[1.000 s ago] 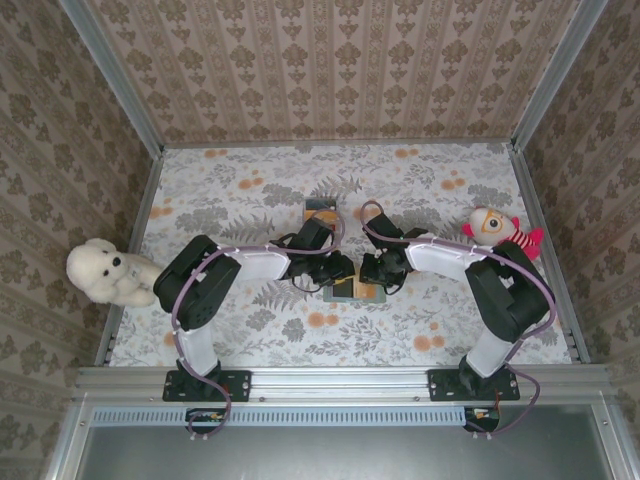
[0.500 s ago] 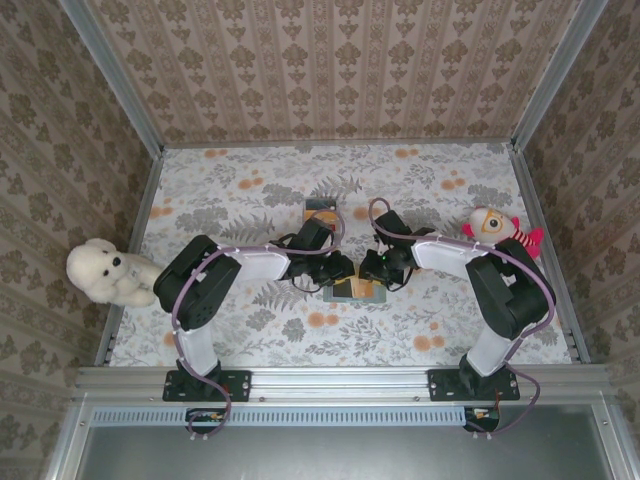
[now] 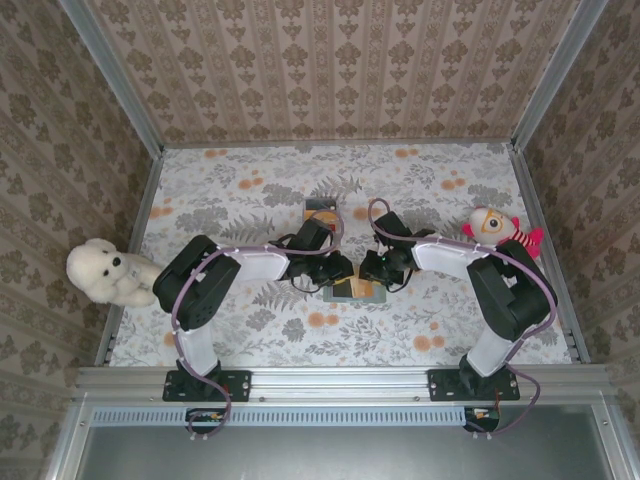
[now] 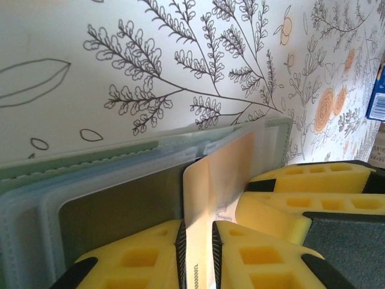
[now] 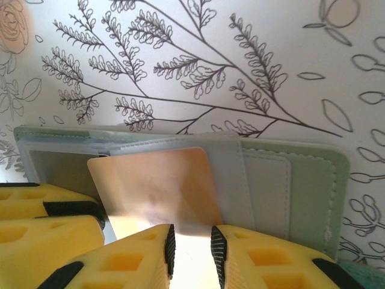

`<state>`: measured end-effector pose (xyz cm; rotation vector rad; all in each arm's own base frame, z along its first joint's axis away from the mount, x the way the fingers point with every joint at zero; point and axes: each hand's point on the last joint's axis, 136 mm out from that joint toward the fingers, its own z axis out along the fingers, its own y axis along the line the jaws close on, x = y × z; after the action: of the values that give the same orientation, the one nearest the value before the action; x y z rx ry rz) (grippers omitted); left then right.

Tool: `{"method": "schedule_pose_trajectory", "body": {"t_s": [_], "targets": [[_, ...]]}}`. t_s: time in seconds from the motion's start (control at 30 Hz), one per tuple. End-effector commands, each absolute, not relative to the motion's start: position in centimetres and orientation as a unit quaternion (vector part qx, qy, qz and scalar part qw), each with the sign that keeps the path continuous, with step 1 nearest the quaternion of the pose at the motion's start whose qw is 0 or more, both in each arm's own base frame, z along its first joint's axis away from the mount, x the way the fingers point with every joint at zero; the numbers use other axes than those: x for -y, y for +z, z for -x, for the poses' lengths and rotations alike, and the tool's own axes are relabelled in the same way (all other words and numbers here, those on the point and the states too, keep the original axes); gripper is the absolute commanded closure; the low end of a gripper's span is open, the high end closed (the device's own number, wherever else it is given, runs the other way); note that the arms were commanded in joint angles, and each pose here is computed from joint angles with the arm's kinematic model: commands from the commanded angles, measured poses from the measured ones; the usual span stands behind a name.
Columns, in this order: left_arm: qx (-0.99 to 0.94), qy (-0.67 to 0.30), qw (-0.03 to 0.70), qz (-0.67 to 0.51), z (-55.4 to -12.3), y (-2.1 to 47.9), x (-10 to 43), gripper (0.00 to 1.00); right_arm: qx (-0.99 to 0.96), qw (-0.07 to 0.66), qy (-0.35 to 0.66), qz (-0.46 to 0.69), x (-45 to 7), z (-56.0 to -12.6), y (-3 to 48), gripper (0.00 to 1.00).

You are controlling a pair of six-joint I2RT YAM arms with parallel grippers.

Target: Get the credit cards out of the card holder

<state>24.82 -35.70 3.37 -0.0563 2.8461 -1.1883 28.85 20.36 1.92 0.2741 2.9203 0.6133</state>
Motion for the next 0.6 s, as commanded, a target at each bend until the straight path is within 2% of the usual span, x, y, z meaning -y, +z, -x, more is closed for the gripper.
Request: {"method": "schedule_pose_trajectory", "body": {"t_s": [0.0,0.37,0.57], "targets": [[-0.943,-0.330,0.005,0.042,-23.6,0.6,32.9,0.79,-0.988,0.050,0.108,-0.103,-16.3,-26.7,-0.7,0.72],[-0.948,-0.312,0.021,0.054,-24.0,0.9,31.9,0.85,-0.987,0.055,0.105,-0.109,-16.0,-26.6,-0.6,0.74],[-0.939,-0.339,0.024,0.047,-24.0,2.3,33.0,0.86,-0.986,0.042,0.118,-0.110,-16.6,-26.3,-0.9,0.74]]}}
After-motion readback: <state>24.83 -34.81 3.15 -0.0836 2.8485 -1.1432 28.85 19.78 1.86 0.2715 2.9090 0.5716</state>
